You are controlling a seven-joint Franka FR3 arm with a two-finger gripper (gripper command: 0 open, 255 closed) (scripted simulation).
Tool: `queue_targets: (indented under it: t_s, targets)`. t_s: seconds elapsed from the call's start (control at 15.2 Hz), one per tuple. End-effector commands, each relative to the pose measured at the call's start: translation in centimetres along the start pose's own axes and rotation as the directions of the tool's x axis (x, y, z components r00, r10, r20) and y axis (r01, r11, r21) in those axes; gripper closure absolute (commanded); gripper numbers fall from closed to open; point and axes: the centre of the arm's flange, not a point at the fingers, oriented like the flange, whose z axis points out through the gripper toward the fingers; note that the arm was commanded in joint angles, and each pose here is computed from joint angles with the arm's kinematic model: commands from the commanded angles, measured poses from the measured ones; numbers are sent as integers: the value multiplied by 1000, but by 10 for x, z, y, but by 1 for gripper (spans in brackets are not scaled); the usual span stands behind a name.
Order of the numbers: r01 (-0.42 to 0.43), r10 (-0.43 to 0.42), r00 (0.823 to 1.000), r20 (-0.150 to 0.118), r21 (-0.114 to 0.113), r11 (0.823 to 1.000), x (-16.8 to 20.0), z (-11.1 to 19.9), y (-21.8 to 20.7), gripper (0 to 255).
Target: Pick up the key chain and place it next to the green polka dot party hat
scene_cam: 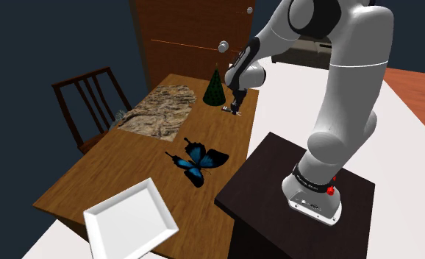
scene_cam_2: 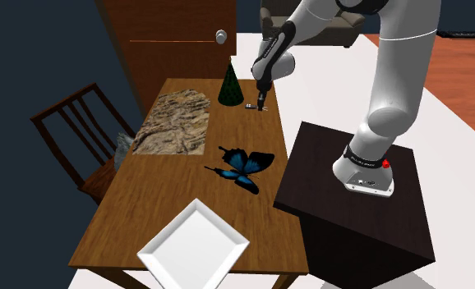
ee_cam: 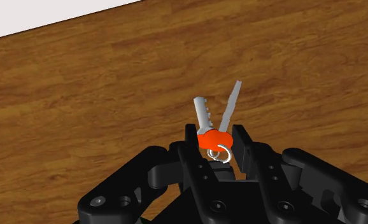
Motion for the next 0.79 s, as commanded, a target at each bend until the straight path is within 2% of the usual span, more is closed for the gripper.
queue_targets:
  t_s: [0.0,0.73]
  targets:
    - [0,0,1000,0,0,1000,-1,10,0,255]
    - [0,0,1000,0,0,1000,-3,62,-1,255]
